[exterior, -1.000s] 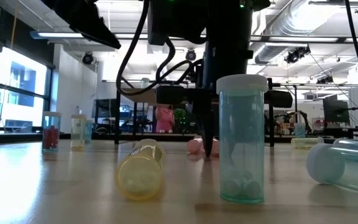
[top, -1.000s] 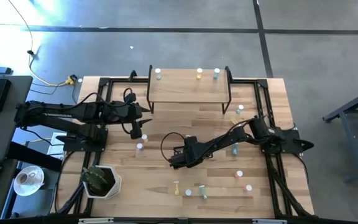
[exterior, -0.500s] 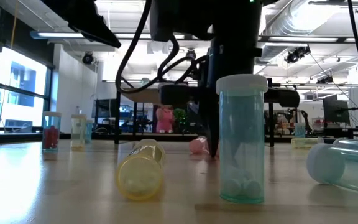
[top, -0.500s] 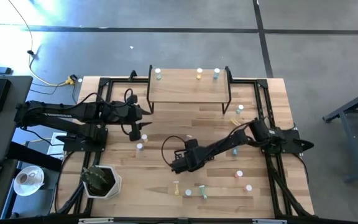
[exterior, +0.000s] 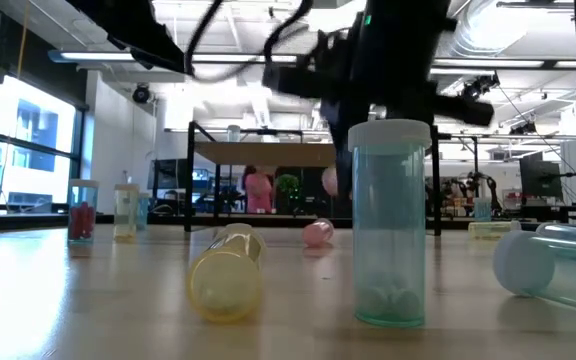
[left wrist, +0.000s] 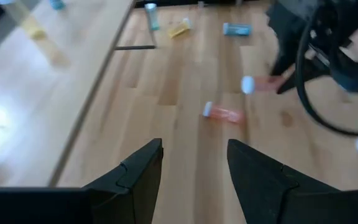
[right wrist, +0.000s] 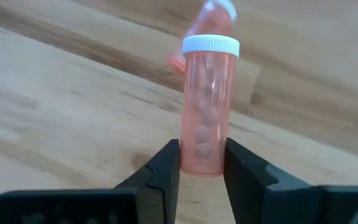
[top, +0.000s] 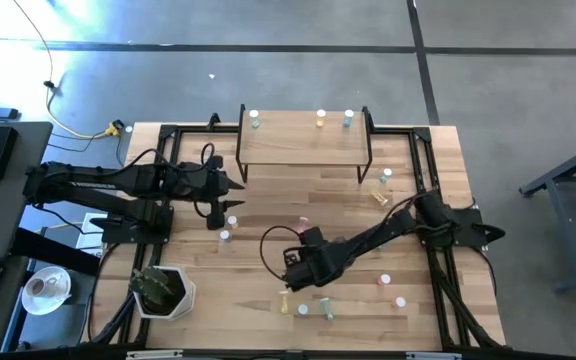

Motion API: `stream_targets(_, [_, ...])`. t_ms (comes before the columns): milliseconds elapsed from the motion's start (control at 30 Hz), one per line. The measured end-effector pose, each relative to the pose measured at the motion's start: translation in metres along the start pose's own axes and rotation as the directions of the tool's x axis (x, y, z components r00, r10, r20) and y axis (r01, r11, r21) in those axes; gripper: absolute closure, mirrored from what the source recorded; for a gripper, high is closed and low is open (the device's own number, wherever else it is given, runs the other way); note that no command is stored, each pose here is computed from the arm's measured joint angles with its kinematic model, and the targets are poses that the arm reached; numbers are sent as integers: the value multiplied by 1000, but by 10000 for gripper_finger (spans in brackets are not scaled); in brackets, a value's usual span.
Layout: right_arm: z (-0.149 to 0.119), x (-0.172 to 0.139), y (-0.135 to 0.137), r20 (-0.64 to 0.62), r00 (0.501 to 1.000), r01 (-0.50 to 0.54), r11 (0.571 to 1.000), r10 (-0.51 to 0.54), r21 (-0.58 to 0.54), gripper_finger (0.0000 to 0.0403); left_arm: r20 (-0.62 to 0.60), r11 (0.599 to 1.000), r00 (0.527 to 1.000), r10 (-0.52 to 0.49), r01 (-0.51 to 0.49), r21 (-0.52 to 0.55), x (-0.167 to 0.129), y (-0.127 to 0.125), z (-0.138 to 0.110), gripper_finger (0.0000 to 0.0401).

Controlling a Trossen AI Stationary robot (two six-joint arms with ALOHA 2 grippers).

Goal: Pick and place medicine bottles onto shelf by color
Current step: Put the pink pill bottle on the shelf

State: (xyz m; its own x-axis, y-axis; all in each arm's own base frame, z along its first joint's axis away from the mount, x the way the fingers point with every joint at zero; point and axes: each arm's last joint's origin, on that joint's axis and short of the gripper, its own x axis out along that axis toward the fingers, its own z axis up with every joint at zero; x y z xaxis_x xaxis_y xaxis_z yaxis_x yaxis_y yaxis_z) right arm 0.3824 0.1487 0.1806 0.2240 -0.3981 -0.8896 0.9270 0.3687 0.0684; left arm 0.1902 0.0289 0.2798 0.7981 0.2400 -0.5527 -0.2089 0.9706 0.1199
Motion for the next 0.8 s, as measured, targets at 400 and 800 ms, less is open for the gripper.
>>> stream_targets(400, [38, -53, -13, 204, 971, -52, 946, 123, -321, 309, 59, 999, 997, -44, 44, -5, -11, 4, 25, 229])
stream_targets(800, [96, -87, -32, 288, 937, 33, 768, 199, -640, 309, -22, 998, 998, -61, 61, 29, 19, 18, 36, 229])
